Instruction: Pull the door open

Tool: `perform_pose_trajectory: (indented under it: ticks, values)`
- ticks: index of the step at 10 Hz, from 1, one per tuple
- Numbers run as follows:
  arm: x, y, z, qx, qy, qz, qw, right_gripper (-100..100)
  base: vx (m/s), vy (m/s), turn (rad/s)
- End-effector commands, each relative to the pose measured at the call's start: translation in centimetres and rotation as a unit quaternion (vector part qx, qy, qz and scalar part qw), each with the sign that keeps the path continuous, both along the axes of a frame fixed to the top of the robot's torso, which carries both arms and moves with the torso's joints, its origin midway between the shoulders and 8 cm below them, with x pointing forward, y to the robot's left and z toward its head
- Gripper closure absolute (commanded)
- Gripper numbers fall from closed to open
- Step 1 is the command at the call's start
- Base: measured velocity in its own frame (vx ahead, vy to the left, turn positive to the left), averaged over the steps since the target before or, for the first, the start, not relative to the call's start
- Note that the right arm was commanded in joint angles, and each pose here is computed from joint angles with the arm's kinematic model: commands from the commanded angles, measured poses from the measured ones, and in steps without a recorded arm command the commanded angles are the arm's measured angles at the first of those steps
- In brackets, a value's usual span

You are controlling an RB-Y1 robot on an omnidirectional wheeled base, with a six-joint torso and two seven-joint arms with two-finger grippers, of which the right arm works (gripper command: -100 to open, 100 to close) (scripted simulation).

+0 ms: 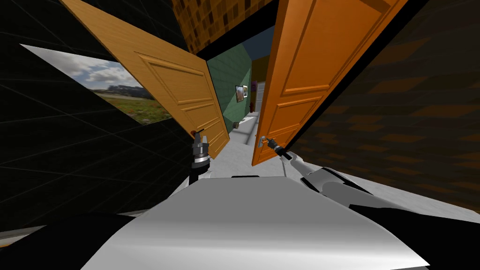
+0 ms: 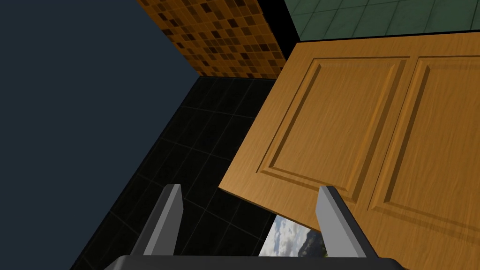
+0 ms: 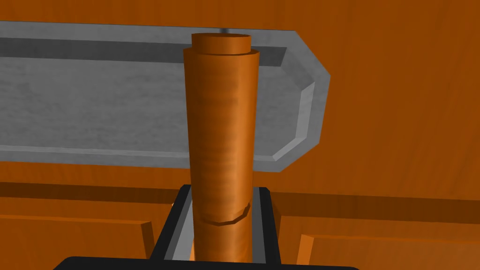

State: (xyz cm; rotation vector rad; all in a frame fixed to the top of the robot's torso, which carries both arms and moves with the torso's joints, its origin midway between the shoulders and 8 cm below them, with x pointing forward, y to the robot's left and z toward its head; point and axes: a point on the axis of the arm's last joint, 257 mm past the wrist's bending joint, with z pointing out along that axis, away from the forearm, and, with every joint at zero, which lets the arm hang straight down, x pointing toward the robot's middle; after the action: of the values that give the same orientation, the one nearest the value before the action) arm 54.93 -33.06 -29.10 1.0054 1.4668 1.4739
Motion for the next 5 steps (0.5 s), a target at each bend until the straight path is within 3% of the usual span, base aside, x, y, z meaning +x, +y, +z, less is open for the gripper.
perform_pose_trajectory:
  ticks: [1, 3, 5]
  values:
    - [-0.9, -0.3, -0.2, 0.0, 0.003, 0.013, 0.9999, 100, -0.125, -0.124, 0.025]
    - [-1.8, -0.2, -0.2, 0.0, 0.004, 0.031, 0.9995, 100, -0.104, -0.098, 0.033]
    - [-2.0, 0.2, -0.5, 0.001, 0.006, 0.033, 0.9994, 100, -0.065, -0.041, 0.004]
